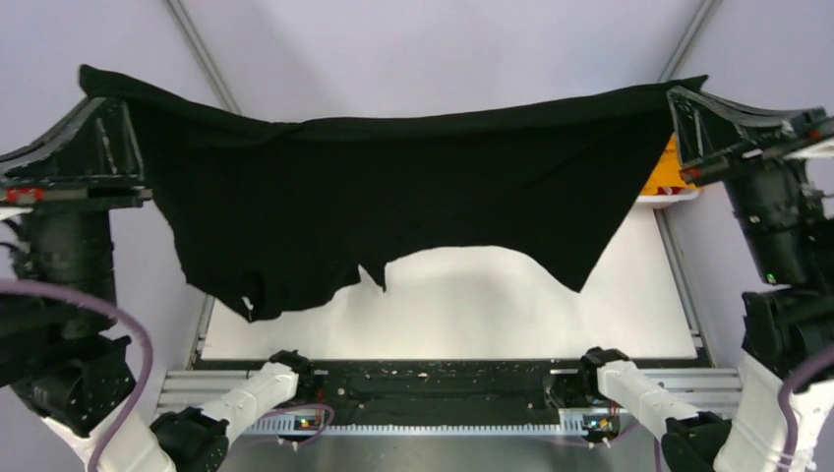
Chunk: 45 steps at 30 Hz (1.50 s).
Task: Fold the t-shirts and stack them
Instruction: Flatten out the tshirt
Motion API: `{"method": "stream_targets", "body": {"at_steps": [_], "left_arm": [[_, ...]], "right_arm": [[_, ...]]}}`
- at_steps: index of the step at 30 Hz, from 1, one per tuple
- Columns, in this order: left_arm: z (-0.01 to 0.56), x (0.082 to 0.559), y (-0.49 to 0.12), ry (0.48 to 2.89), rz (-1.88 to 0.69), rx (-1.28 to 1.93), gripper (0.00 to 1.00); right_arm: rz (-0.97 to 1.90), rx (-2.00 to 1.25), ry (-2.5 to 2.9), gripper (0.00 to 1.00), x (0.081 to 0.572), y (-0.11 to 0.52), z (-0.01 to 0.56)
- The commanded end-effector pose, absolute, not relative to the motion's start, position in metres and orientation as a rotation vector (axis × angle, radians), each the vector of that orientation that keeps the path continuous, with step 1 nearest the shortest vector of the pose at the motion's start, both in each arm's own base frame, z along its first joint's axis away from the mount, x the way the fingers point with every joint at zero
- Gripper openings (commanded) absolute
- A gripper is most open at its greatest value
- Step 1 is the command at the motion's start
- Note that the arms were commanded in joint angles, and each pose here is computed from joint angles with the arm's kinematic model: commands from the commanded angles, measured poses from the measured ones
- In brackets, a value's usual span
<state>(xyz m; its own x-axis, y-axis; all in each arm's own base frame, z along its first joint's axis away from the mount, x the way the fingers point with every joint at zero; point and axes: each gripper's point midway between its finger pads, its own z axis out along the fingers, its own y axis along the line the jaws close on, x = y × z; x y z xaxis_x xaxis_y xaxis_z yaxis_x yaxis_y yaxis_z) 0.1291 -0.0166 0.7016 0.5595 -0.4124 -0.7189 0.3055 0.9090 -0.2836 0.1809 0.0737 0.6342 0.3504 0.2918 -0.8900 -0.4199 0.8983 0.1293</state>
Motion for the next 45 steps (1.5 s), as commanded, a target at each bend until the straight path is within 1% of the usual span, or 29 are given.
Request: {"method": "stream_targets", "body": {"at_steps": [1, 4, 7, 10, 13, 16, 19, 21, 25, 26, 28, 29, 32, 33, 35, 36, 39, 43, 45], "left_arm": [[0.732, 0.118, -0.027, 0.786, -0.423, -0.035, 0.00], [0.737, 0.137, -0.024, 0.788, -0.374, -0.064, 0.00], [0.738, 0.172, -0.021, 0.814, -0.298, -0.117, 0.00], [0.723, 0.228, -0.021, 0.893, -0.194, -0.184, 0.00], [0.689, 0.300, -0.031, 1.024, -0.057, -0.199, 0.00], [0.629, 0.379, -0.050, 1.193, 0.058, -0.160, 0.00], [0.543, 0.459, -0.059, 1.387, 0.124, -0.120, 0.00], [0.480, 0.504, -0.056, 1.520, 0.133, -0.127, 0.00], [0.354, 0.581, -0.060, 1.754, 0.071, -0.069, 0.00], [0.329, 0.594, -0.063, 1.799, 0.048, -0.053, 0.00], [0.278, 0.618, -0.072, 1.871, 0.014, -0.026, 0.09], [0.257, 0.627, -0.075, 1.897, 0.009, -0.023, 0.11], [0.199, 0.651, -0.081, 1.979, -0.007, -0.038, 0.13], [0.189, 0.658, -0.082, 1.988, -0.012, -0.050, 0.13], [0.174, 0.672, -0.085, 1.980, -0.027, -0.070, 0.14], [0.168, 0.678, -0.085, 1.966, -0.033, -0.082, 0.16], [0.170, 0.694, -0.085, 1.885, -0.051, -0.140, 0.25], [0.178, 0.715, -0.087, 1.784, -0.093, -0.206, 0.31], [0.183, 0.724, -0.091, 1.729, -0.130, -0.233, 0.41]], "right_arm": [[0.436, -0.151, 1.070, 0.00, 0.162, 0.069, 0.648], [0.419, -0.120, 1.085, 0.00, 0.168, 0.064, 0.645], [0.384, -0.068, 1.128, 0.00, 0.191, 0.058, 0.635], [0.331, 0.006, 1.198, 0.00, 0.231, 0.051, 0.616], [0.261, 0.088, 1.299, 0.00, 0.280, 0.044, 0.583], [0.185, 0.189, 1.431, 0.00, 0.332, 0.036, 0.524], [0.066, 0.350, 1.544, 0.00, 0.374, 0.018, 0.454], [0.006, 0.399, 1.642, 0.00, 0.401, 0.015, 0.401], [-0.003, 0.348, 1.837, 0.00, 0.453, 0.036, 0.309], [-0.008, 0.341, 1.873, 0.00, 0.465, 0.039, 0.291], [-0.024, 0.339, 1.958, 0.00, 0.490, 0.042, 0.248], [-0.029, 0.343, 1.999, 0.00, 0.502, 0.043, 0.228], [-0.035, 0.352, 2.074, 0.00, 0.536, 0.044, 0.183], [-0.040, 0.353, 2.096, 0.00, 0.546, 0.043, 0.170], [-0.031, 0.344, 2.121, 0.00, 0.563, 0.047, 0.151], [-0.036, 0.340, 2.119, 0.00, 0.572, 0.047, 0.145], [-0.074, 0.347, 2.109, 0.03, 0.594, 0.043, 0.132], [-0.131, 0.345, 2.069, 0.07, 0.617, 0.037, 0.129], [-0.160, 0.363, 2.046, 0.11, 0.624, 0.032, 0.131]]}}
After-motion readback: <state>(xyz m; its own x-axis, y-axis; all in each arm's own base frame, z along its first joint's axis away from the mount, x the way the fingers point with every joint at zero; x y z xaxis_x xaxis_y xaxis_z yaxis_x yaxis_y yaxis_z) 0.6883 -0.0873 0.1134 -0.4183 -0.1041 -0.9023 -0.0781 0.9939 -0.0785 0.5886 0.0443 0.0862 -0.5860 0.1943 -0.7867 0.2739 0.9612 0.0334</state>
